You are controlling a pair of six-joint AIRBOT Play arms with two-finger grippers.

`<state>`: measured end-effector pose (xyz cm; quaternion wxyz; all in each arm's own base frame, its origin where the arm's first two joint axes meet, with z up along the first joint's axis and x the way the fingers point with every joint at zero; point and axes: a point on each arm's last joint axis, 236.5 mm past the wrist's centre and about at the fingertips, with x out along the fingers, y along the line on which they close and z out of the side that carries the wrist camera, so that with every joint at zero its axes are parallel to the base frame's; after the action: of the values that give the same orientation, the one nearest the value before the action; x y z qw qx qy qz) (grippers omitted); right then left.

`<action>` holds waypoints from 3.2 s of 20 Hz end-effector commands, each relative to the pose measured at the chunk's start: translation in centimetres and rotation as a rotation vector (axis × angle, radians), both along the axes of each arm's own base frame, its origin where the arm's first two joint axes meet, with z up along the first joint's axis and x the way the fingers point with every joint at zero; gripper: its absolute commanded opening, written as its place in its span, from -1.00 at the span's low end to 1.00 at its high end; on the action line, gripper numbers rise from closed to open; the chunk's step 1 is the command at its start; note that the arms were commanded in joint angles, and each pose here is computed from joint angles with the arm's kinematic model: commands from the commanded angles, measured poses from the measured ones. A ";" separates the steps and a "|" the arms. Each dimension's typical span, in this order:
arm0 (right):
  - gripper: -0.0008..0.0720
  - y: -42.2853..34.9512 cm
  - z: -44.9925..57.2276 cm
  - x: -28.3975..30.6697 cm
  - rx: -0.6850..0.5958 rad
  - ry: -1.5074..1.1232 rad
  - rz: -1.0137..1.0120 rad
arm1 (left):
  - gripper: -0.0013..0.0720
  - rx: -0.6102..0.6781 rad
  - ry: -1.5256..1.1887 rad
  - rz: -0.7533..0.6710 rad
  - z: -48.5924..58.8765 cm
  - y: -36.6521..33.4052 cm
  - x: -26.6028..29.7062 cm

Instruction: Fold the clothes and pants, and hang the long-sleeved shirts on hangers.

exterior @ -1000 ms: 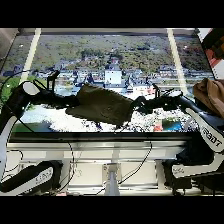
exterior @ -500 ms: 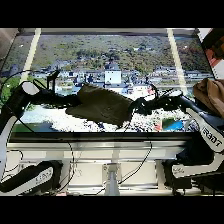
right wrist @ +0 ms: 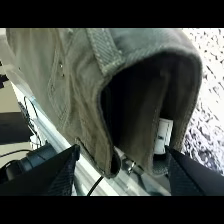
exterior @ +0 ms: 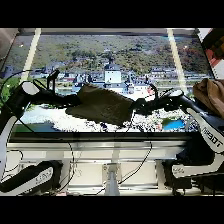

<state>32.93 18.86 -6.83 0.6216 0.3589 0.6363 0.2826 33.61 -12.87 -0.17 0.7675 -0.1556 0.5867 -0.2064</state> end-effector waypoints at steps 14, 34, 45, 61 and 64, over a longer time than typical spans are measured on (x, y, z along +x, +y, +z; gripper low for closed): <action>0.87 -0.3 -3.7 3.1 -0.224 -0.081 -0.116 | 0.93 0.002 0.026 0.001 -1.0 0.0 0.0; 0.06 8.4 -2.5 1.5 -0.129 -0.100 -0.089 | 0.93 0.001 0.029 -0.001 -1.0 0.0 0.0; -0.77 8.1 8.6 11.2 -0.215 -0.554 -0.012 | 0.93 0.002 0.028 0.000 -1.0 0.0 0.0; -0.76 -40.8 31.0 9.9 -0.966 -0.633 -0.718 | 0.93 0.002 0.029 0.000 -1.0 0.0 0.0; -0.77 -48.4 33.6 2.1 -1.023 -0.513 -0.980 | 0.93 0.002 0.029 0.000 -1.0 0.0 0.0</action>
<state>42.90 -22.39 24.90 0.9270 0.1555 0.2974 -0.1675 33.59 -12.86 -1.13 0.7591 -0.1579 0.5977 -0.2038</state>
